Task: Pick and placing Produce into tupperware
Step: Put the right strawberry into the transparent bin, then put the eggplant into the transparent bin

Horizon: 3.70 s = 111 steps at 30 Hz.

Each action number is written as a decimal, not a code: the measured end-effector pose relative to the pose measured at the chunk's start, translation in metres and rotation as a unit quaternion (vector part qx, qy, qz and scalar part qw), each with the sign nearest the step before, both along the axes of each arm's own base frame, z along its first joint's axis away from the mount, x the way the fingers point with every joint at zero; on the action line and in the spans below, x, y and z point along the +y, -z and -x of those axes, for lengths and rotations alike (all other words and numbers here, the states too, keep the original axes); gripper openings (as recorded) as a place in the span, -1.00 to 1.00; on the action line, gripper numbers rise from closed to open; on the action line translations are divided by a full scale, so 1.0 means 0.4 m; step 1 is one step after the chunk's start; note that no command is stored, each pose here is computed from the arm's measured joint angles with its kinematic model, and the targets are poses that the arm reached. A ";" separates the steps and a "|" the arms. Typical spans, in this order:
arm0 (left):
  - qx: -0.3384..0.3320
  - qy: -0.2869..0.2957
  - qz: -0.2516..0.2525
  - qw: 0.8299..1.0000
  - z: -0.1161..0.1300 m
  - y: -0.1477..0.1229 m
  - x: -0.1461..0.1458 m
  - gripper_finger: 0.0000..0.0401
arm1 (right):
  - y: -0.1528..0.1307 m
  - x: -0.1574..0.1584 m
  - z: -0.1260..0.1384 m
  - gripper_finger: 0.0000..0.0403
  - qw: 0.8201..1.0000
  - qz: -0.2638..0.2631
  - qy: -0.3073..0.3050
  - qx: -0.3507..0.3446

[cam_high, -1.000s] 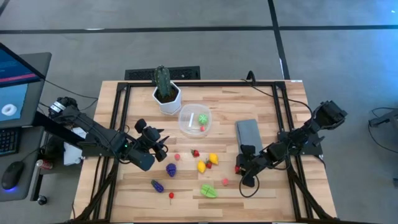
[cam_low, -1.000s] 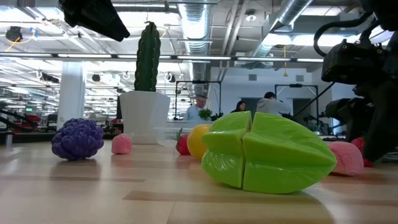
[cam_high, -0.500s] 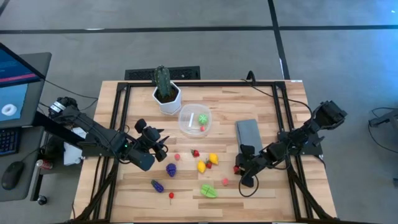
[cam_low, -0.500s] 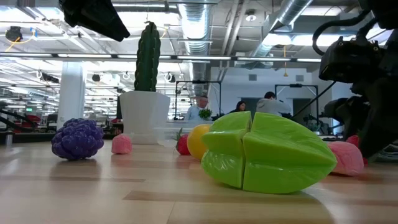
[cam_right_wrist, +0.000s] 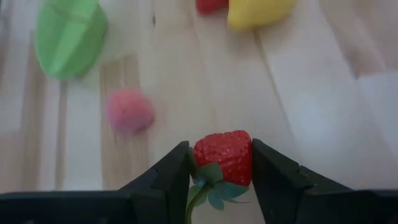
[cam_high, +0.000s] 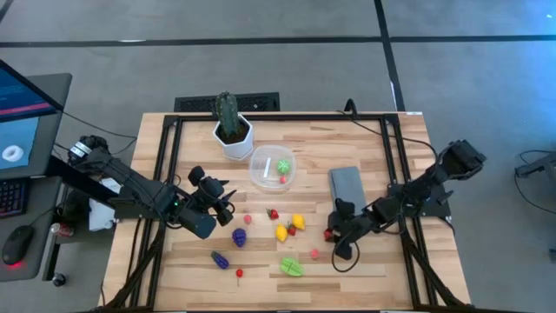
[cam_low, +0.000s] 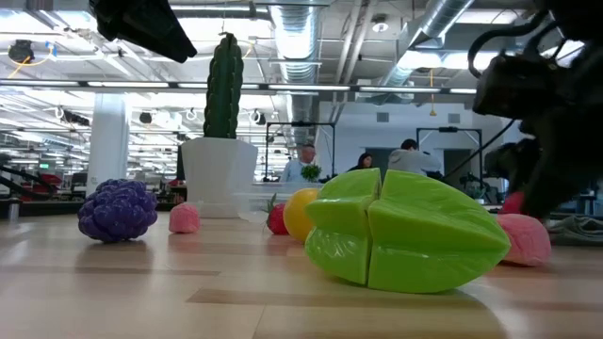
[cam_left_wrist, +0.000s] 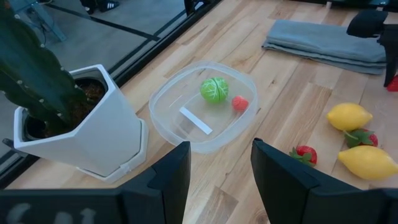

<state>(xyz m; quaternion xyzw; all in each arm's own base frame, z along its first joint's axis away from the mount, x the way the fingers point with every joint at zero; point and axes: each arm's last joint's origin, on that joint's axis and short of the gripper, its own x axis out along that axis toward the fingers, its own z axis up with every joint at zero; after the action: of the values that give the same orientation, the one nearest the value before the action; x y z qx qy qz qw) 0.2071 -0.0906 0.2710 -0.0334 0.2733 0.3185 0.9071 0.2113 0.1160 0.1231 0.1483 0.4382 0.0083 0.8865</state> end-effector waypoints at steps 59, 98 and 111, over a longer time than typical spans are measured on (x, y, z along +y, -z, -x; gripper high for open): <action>-0.006 -0.007 -0.017 1.000 0.000 -0.002 0.002 -0.20 | -0.260 -0.388 -0.156 -0.11 0.949 0.092 0.117 -0.278; -0.018 -0.002 -0.024 1.000 0.009 -0.004 -0.015 -0.20 | -0.067 -0.585 -0.428 -0.05 0.977 -0.015 0.124 -0.170; -0.018 -0.002 -0.024 1.000 0.009 -0.004 -0.015 -0.20 | -0.062 -0.583 -0.424 0.19 0.980 -0.022 0.120 -0.156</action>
<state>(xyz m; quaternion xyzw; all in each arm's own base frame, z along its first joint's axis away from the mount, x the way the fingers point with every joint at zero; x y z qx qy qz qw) 0.2033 -0.0966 0.2724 -0.0177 0.2494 0.3256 0.9118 0.3809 -0.1170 0.1477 0.2159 0.2731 -0.0651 0.9352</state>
